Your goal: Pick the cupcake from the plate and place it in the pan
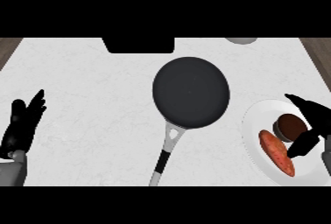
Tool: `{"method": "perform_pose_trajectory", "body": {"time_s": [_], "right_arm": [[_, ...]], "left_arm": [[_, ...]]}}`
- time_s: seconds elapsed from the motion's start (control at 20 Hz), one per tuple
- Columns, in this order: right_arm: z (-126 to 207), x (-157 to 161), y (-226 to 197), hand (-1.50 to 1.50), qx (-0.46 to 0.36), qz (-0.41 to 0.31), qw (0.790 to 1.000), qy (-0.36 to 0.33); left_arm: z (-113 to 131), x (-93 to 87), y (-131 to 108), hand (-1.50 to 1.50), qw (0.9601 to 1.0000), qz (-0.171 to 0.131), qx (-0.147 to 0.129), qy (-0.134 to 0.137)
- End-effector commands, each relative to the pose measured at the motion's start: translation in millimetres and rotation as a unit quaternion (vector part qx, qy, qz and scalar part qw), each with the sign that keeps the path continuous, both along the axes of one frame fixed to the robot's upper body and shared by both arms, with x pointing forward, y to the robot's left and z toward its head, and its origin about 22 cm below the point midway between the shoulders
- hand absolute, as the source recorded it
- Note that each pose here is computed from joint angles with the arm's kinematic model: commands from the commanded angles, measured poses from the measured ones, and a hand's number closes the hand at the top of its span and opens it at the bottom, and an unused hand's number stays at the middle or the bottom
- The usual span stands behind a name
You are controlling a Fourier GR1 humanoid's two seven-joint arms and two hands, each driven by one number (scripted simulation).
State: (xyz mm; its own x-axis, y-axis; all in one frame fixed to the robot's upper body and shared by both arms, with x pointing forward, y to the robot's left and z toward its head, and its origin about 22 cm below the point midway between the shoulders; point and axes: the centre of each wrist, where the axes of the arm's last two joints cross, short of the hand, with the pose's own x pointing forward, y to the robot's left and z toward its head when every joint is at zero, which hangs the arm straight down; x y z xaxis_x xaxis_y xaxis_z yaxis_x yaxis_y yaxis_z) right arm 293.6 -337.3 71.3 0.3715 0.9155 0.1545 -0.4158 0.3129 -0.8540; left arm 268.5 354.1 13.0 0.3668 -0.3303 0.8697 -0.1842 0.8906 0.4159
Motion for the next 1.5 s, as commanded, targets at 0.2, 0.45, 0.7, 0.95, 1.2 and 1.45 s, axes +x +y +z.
{"method": "perform_pose_trajectory", "body": {"time_s": [0.2,0.45,0.7,0.95,1.2,1.45], "right_arm": [[-24.3,2.5,-14.5,-1.50,-0.009,-0.007,1.000,0.021],[-21.1,6.7,0.4,1.50,-0.079,0.036,0.996,-0.030],[-14.1,11.7,-13.7,1.50,-0.076,0.040,0.995,-0.045],[-17.7,-12.2,-20.8,1.50,-0.063,0.150,0.985,-0.060],[-14.5,-41.8,-39.6,1.50,-0.047,0.186,0.978,-0.082],[12.8,-31.9,-48.3,1.50,-0.023,0.193,0.950,-0.243]], "left_arm": [[-9.3,-5.5,3.7,0.00,1.0000,0.001,0.004,0.004],[1.5,-9.6,6.9,0.00,0.9999,-0.001,-0.009,0.007],[-4.5,1.6,9.4,0.00,1.0000,0.003,-0.002,-0.003],[-23.9,-10.8,-7.7,0.00,1.0000,-0.005,-0.008,0.004],[-8.9,-18.0,-7.4,0.00,1.0000,0.008,0.003,0.000],[7.0,-5.4,-4.7,0.00,1.0000,0.006,-0.006,0.005]]}}
